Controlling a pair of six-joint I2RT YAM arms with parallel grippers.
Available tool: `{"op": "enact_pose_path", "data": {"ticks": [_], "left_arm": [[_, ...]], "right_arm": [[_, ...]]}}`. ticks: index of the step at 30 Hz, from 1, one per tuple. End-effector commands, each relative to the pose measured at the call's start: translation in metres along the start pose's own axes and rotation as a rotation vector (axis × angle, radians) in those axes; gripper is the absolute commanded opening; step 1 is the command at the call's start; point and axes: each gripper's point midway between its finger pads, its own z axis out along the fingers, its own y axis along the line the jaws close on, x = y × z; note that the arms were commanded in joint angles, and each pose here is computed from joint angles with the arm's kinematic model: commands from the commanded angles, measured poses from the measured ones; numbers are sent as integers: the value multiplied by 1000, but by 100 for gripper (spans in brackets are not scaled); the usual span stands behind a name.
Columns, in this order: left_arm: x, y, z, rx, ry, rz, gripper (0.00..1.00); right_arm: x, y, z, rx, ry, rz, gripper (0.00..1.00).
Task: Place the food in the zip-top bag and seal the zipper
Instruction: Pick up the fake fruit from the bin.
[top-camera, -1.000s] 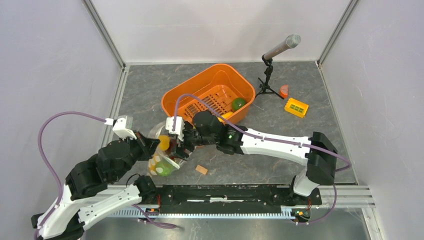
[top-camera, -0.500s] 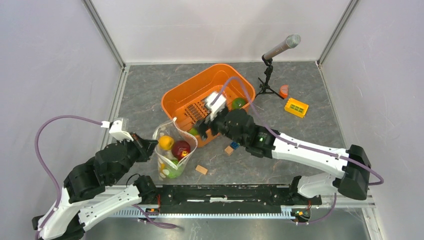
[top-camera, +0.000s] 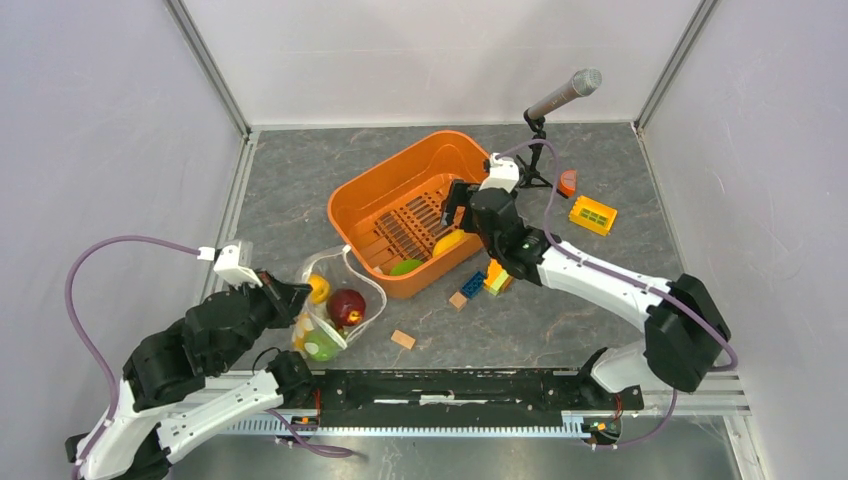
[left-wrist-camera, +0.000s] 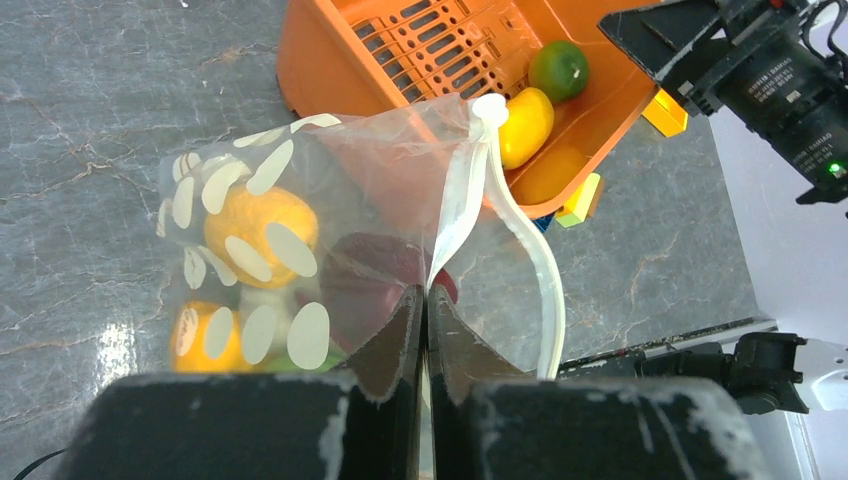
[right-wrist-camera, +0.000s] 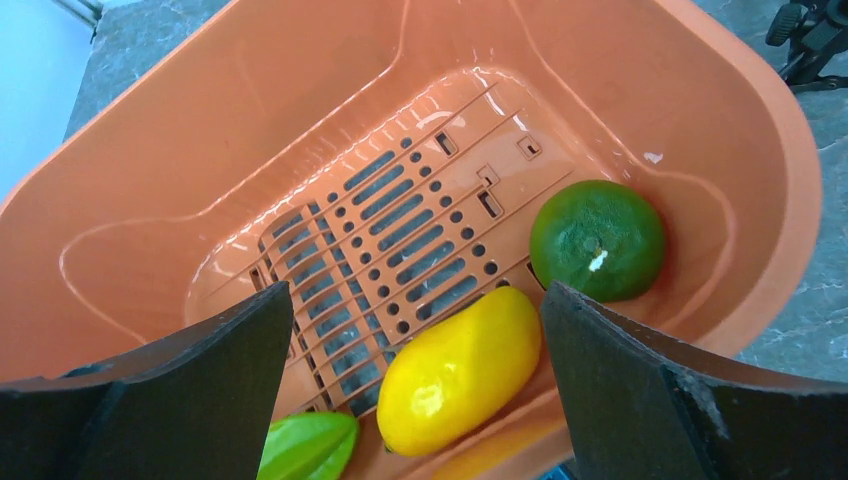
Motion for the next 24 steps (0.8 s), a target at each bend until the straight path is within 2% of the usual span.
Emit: {"op": "enact_pose_path", "data": {"ticks": [1, 5, 9, 12, 17, 24], "left_arm": [[-11, -2, -4, 14, -49, -67, 9], [-13, 4, -8, 8, -67, -74, 9], [-14, 12, -11, -8, -83, -76, 9], [-14, 16, -10, -21, -94, -73, 9], [-15, 16, -10, -33, -90, -52, 9], [-13, 17, -10, -31, -83, -62, 9]], "right_arm": [[12, -11, 12, 71, 47, -11, 98], [19, -5, 13, -75, 100, -166, 98], [41, -55, 1, 7, 152, -287, 98], [70, -76, -10, -67, 195, -350, 98], [85, -82, -21, -131, 181, -364, 98], [59, -57, -14, -188, 142, -353, 98]]}}
